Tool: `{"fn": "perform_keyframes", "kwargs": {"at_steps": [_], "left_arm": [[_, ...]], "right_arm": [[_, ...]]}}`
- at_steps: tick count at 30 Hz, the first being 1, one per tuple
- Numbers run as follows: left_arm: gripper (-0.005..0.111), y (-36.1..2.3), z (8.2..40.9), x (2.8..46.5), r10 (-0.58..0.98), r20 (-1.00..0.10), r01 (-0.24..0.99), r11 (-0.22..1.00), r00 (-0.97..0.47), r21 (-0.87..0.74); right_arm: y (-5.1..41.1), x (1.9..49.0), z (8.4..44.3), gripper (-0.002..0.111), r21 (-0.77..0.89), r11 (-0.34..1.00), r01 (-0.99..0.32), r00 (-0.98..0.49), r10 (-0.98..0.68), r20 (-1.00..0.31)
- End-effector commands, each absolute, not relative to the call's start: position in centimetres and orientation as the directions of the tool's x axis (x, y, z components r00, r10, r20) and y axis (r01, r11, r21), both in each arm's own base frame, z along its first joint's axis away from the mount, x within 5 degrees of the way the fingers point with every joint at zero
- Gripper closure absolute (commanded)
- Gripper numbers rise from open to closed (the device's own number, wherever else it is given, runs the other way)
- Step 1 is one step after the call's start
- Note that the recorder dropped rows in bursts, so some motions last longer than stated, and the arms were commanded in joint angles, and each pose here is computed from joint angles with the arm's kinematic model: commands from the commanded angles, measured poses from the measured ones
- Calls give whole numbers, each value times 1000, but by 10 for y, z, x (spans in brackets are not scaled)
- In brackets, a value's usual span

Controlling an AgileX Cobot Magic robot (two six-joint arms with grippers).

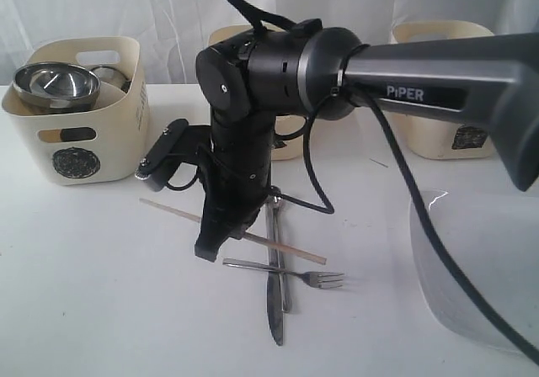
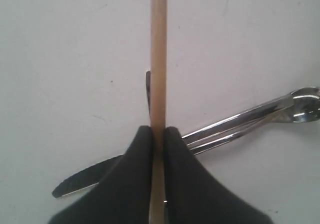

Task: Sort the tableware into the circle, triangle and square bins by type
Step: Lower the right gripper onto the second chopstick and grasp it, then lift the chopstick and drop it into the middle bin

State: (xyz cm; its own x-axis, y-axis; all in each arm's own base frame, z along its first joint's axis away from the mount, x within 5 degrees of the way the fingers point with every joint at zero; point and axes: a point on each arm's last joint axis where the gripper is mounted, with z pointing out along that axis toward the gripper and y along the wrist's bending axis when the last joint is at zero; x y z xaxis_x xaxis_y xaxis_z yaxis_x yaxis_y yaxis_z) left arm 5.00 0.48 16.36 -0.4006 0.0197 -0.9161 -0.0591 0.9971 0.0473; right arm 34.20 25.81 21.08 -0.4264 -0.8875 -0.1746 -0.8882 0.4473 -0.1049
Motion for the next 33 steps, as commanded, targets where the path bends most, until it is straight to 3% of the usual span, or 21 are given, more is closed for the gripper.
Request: {"fn": "perform_keyframes", "kwargs": {"at_steps": [1, 4, 7, 10, 13, 19, 24, 27, 30, 33], "left_arm": [[107, 5, 163, 50, 14, -918, -60, 997, -397, 41], [107, 5, 163, 50, 14, -918, -60, 997, -397, 41], [107, 5, 163, 50, 14, -918, -60, 997, -397, 41], [107, 5, 163, 50, 14, -918, -60, 997, -397, 41], [107, 5, 163, 50, 14, -918, -60, 997, -397, 41], [107, 5, 163, 50, 14, -918, -60, 997, -397, 41], [107, 5, 163, 50, 14, -918, -60, 997, -397, 41], [107, 5, 163, 50, 14, -918, -60, 997, -397, 41], [107, 5, 163, 50, 14, -918, -60, 997, -397, 41], [107, 5, 163, 50, 14, -918, -60, 997, -397, 41]], "right_arm": [[251, 353, 235, 108, -297, 411, -862, -349, -906, -239], [248, 366, 261, 108, -463, 462, -757, -321, -879, -352], [243, 379, 286, 108, -494, 603, -626, -310, -774, -552], [230, 395, 299, 108, -335, 801, -496, -364, -543, -757], [215, 410, 303, 108, -173, 891, -419, -363, -339, -868], [184, 432, 310, 108, -8, 927, -375, -262, -115, -958], [163, 450, 318, 108, 89, 907, -411, -95, 54, -994], [153, 472, 292, 108, 103, 885, -454, 3, 117, -993], [147, 489, 259, 107, 74, 894, -441, -16, 75, -997], [149, 500, 240, 90, 78, 898, -434, -46, 65, -997]]}}
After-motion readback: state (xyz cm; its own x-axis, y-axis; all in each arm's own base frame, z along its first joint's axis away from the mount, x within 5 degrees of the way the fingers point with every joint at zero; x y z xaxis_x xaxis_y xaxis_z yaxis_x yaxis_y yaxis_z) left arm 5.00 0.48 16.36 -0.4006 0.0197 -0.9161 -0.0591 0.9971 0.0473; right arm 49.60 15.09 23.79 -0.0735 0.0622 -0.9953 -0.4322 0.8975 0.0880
